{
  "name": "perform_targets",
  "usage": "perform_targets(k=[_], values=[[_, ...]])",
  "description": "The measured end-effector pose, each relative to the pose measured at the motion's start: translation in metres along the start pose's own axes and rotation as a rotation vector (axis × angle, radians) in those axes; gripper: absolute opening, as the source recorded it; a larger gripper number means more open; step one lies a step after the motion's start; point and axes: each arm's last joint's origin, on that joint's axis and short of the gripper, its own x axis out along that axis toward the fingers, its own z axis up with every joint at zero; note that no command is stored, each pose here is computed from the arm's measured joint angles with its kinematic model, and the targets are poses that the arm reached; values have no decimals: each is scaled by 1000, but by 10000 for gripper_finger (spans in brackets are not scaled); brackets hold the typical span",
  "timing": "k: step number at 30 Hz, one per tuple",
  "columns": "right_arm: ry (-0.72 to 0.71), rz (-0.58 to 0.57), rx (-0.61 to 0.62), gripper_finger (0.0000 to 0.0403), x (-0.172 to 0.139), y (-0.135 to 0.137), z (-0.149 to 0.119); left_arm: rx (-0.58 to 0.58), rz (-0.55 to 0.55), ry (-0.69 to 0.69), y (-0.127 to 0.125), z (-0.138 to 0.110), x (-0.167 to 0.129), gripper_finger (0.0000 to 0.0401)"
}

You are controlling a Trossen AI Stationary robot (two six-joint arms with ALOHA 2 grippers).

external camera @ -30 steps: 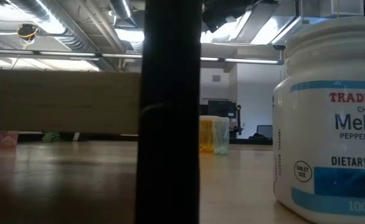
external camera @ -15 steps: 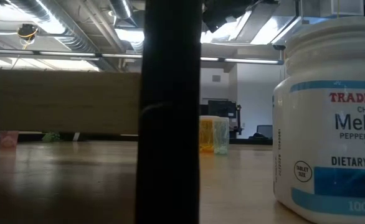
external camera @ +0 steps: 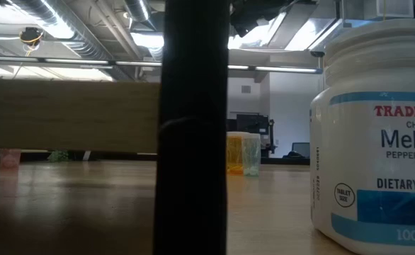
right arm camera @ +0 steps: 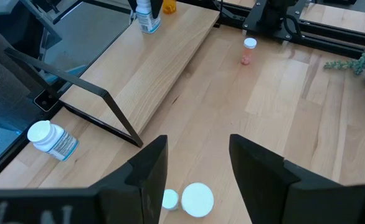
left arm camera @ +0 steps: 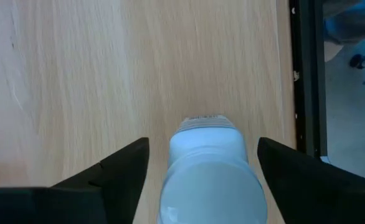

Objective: Pick and place medicine bottles onto shelf by color
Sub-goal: Put the bottom left small red pill bottle on the shelf

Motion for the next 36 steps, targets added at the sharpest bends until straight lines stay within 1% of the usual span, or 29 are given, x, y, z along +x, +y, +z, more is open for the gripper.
perform_targets(k=[5, 11, 15, 21, 31, 36], values=[[0, 0, 0, 174, 0, 0, 0, 0, 8, -11, 0, 0, 0, 309], [0, 0, 0, 174, 0, 0, 0, 0, 10, -15, 0, 0, 0, 306], [0, 0, 0, 174, 0, 0, 0, -2, 31, -50, 1, 1, 0, 305], [0, 0, 0, 174, 0, 0, 0, -6, 29, -74, 0, 3, 0, 305], [-1, 0, -1, 174, 0, 0, 0, -6, 35, -79, -1, 10, -21, 305], [-2, -1, -2, 174, 0, 0, 0, -31, 1, -66, -1, 20, -35, 305]])
